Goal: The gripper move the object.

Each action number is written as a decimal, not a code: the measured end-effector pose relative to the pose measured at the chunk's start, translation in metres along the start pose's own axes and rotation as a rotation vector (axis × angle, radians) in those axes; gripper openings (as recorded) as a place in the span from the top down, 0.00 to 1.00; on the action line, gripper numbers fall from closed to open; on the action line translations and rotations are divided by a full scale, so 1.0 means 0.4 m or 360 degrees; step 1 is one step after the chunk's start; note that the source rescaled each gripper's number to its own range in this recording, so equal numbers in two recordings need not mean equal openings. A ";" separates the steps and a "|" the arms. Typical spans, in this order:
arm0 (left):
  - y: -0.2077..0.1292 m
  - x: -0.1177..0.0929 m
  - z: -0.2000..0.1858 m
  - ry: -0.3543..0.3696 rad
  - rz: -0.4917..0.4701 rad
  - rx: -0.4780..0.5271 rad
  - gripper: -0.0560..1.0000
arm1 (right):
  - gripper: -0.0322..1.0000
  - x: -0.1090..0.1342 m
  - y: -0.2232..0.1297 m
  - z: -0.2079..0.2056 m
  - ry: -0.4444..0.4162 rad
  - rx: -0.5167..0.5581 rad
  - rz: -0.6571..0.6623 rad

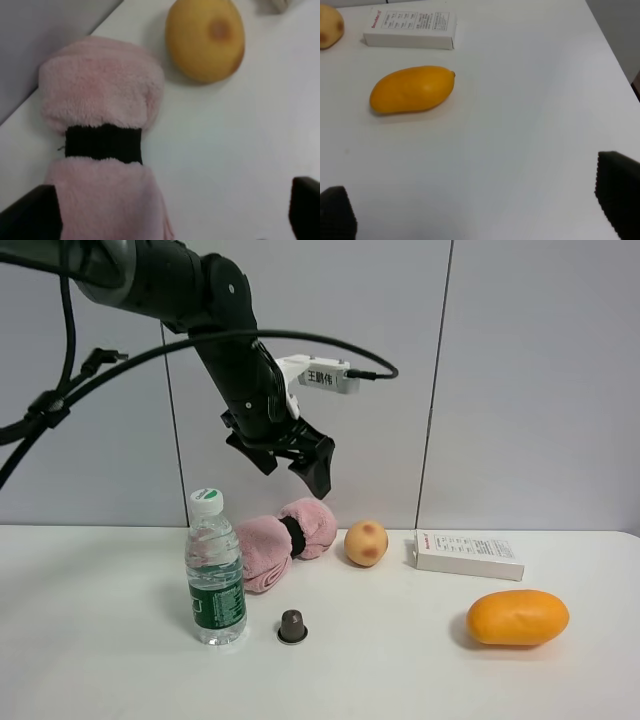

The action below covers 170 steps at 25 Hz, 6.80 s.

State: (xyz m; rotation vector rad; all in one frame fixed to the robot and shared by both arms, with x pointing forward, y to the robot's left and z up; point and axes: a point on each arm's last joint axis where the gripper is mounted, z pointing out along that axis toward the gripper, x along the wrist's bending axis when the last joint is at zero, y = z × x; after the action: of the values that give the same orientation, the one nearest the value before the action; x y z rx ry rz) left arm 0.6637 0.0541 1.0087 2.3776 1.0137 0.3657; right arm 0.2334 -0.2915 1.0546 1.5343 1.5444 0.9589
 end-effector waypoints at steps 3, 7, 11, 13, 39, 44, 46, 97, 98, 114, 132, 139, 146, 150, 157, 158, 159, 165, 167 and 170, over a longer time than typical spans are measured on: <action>-0.012 0.004 0.045 0.0014 0.0024 0.0014 0.11 | 0.00 0.000 0.000 0.000 0.0000 0.0000 0.0000; -0.035 0.010 0.108 0.0030 0.0070 0.0064 0.11 | 0.00 0.000 0.000 0.000 0.0000 0.0000 0.0000; -0.045 0.016 0.163 0.0035 0.0121 0.0094 0.11 | 0.00 0.000 0.000 0.000 0.0000 0.0000 0.0000; -0.043 0.023 0.184 0.0046 0.0144 0.0094 0.11 | 0.00 0.000 0.000 0.000 0.0000 0.0000 0.0000; -0.105 0.110 0.311 0.0186 0.0225 0.0172 0.26 | 0.00 0.000 0.000 0.000 0.0000 0.0000 0.0000; -0.106 0.110 0.310 0.0181 0.0222 0.0184 0.95 | 0.00 0.000 0.000 0.000 0.0000 0.0000 0.0000; -0.106 0.109 0.305 0.0177 0.0221 0.0195 0.95 | 0.00 0.000 0.000 0.000 0.0000 0.0000 0.0000; -0.066 -0.343 0.074 -0.0369 -0.1414 -0.0054 0.95 | 0.00 0.000 0.000 0.000 0.0000 0.0000 0.0000; -0.069 -0.342 0.085 -0.0364 -0.1418 -0.0059 0.95 | 0.00 0.000 0.000 0.000 0.0000 0.0000 0.0000; -0.136 -0.350 0.228 -0.0287 -0.1359 -0.0010 0.95 | 0.00 0.000 0.000 0.000 0.0000 0.0000 0.0000; -0.150 -0.349 0.261 -0.0272 -0.1346 -0.0032 0.95 | 0.00 0.000 0.000 0.000 0.0000 0.0000 0.0000; -0.151 -0.349 0.262 -0.0272 -0.1341 -0.0032 0.95 | 0.00 0.000 0.000 0.000 0.0000 0.0000 0.0000; -0.149 -0.349 0.262 -0.0275 -0.1345 -0.0046 0.24 | 0.00 0.000 0.000 0.000 0.0000 0.0000 0.0000; -0.142 -0.347 0.260 -0.0280 -0.1351 -0.0090 0.02 | 0.00 0.000 0.000 0.000 0.0000 0.0000 0.0000; -0.123 -0.346 0.230 -0.0299 -0.1351 -0.0124 0.00 | 0.00 0.000 0.000 0.000 0.0000 0.0000 0.0000; -0.110 -0.345 0.211 -0.0309 -0.1340 -0.0149 0.00 | 0.00 0.000 0.000 0.000 0.0000 0.0000 0.0000; -0.098 -0.343 0.190 -0.0315 -0.1318 -0.0178 0.00 | 0.00 0.000 0.000 0.000 0.0000 0.0000 0.0000; 0.013 -0.316 -0.028 -0.0323 -0.1016 -0.0557 0.00 | 0.00 0.000 0.000 0.000 0.0000 0.0000 0.0000; 0.039 -0.295 -0.099 -0.0276 -0.0866 -0.0689 0.00 | 0.00 0.000 0.000 0.000 0.0000 0.0000 0.0000; 0.061 -0.235 -0.185 -0.0173 -0.0730 -0.0835 0.00 | 0.00 0.000 0.000 0.000 0.0000 0.0000 0.0000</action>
State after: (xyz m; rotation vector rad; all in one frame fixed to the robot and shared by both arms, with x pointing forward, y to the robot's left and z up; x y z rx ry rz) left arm 0.5820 -0.0020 1.0797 1.6295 1.1981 0.2811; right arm 0.2334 -0.2915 1.0546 1.5343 1.5444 0.9589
